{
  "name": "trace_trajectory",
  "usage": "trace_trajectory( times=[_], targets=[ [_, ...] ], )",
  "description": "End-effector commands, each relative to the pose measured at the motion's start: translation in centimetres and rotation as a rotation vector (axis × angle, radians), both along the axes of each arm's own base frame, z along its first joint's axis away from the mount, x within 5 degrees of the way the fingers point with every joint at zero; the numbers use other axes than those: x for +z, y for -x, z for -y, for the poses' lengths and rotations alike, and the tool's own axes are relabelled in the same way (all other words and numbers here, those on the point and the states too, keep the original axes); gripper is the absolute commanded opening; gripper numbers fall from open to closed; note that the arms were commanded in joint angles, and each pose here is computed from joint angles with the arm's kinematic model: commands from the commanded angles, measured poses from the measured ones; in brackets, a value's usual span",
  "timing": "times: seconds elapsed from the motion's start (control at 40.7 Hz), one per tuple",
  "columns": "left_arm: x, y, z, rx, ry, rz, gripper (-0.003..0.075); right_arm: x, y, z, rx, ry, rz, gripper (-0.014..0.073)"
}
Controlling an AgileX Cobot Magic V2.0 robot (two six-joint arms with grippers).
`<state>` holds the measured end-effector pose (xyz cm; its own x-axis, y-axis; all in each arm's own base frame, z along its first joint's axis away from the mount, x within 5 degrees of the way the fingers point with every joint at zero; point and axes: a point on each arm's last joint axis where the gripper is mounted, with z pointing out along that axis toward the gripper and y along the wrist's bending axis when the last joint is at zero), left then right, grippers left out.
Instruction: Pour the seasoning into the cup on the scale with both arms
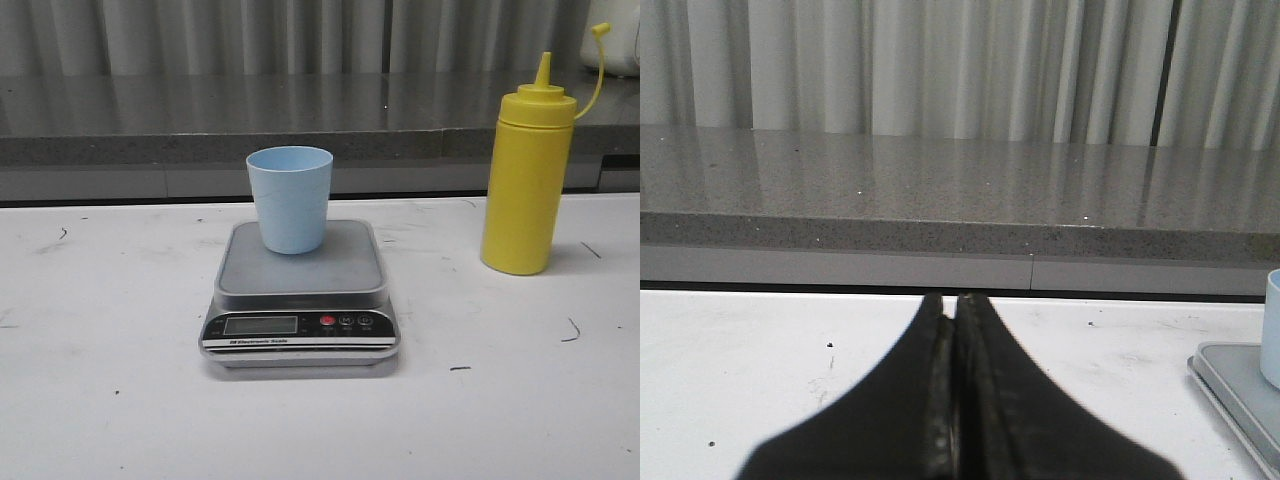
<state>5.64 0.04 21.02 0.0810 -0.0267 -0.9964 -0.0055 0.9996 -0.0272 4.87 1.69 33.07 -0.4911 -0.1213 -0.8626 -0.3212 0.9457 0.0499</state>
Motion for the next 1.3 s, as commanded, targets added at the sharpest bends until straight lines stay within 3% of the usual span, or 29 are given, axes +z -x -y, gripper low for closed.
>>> trace_trajectory(
  times=[0.0, 0.344, 0.467, 0.909, 1.278],
  targets=[
    [0.4, 0.2, 0.0, -0.006, 0.022, 0.091, -0.0020, 1.3, -0.3, -0.1, 0.005, -0.012, 0.086, -0.0069],
    [0.4, 0.2, 0.0, -0.006, 0.022, 0.091, -0.0020, 1.3, -0.3, -0.1, 0.005, -0.013, 0.088, -0.0069],
    [0.4, 0.2, 0.0, -0.006, 0.022, 0.091, -0.0020, 0.1, -0.2, 0.1, -0.015, -0.001, 0.086, -0.0069],
    [0.4, 0.2, 0.0, -0.006, 0.022, 0.091, -0.0020, -7.7, -1.0, 1.0, -0.241, -0.144, 0.514, -0.0066],
    [0.4, 0.2, 0.0, -0.006, 0.022, 0.091, -0.0020, -11.9, -0.5, 1.5, -0.320, -0.137, 0.598, -0.0066]
  ],
)
